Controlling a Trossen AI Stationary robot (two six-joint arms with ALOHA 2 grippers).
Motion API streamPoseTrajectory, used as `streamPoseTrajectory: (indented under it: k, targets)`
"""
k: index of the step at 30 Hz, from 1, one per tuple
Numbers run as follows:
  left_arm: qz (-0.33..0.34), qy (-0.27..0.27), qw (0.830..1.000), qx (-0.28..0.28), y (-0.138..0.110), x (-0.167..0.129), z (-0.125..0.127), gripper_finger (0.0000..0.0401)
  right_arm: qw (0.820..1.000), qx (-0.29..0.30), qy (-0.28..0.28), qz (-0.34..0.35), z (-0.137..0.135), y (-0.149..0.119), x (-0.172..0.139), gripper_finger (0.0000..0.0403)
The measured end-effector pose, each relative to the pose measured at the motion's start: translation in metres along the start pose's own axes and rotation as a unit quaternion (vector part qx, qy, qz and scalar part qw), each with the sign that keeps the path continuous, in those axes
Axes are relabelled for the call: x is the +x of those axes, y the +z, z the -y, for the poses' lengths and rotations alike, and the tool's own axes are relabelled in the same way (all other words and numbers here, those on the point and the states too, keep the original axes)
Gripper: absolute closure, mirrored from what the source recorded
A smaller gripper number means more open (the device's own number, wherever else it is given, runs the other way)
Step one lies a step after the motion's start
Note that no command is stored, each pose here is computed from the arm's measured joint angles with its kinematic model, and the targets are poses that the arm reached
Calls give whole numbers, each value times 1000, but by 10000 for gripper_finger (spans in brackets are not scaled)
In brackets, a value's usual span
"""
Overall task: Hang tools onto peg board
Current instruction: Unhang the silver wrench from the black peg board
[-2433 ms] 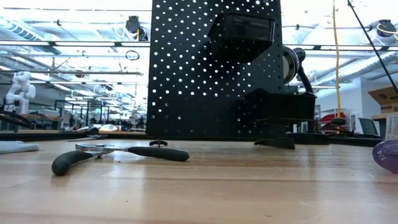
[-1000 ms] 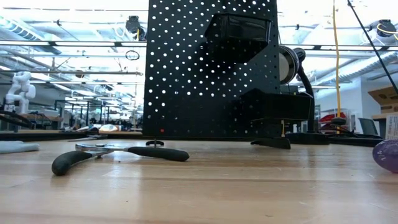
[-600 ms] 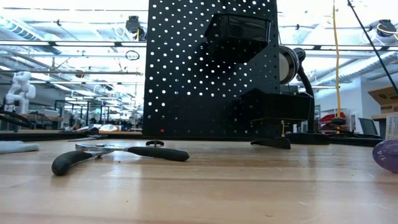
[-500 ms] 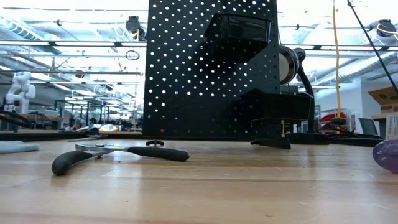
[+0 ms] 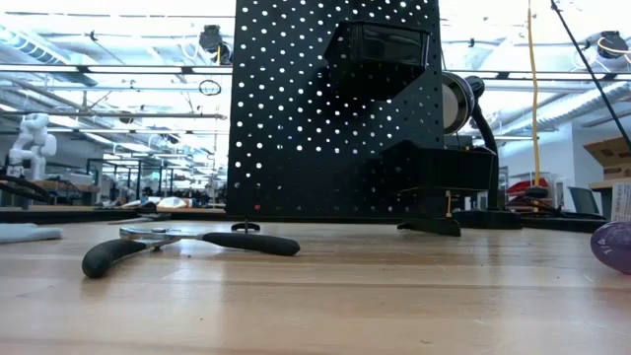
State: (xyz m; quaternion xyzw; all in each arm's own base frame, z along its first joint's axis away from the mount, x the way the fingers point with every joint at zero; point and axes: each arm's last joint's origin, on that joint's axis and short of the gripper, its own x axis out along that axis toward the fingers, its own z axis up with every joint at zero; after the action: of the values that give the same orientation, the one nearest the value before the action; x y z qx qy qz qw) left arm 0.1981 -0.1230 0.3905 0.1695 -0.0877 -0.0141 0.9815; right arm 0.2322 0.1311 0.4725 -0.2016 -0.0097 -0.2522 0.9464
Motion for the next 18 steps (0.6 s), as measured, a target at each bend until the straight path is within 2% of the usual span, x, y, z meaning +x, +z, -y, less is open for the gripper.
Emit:
streamPoseTrajectory:
  k: [9, 16, 18]
  targets:
    - [0, 0, 1000, 0, 0, 0, 0, 67, 995, -10, 84, -47, -24, -16, -28, 402]
    - [0, 0, 1000, -1, 0, 0, 0, 67, 981, 15, 127, -145, -37, -49, -51, 402]
    - [0, 0, 1000, -1, 0, 0, 0, 67, 970, 21, 156, -185, -43, -60, -56, 402]
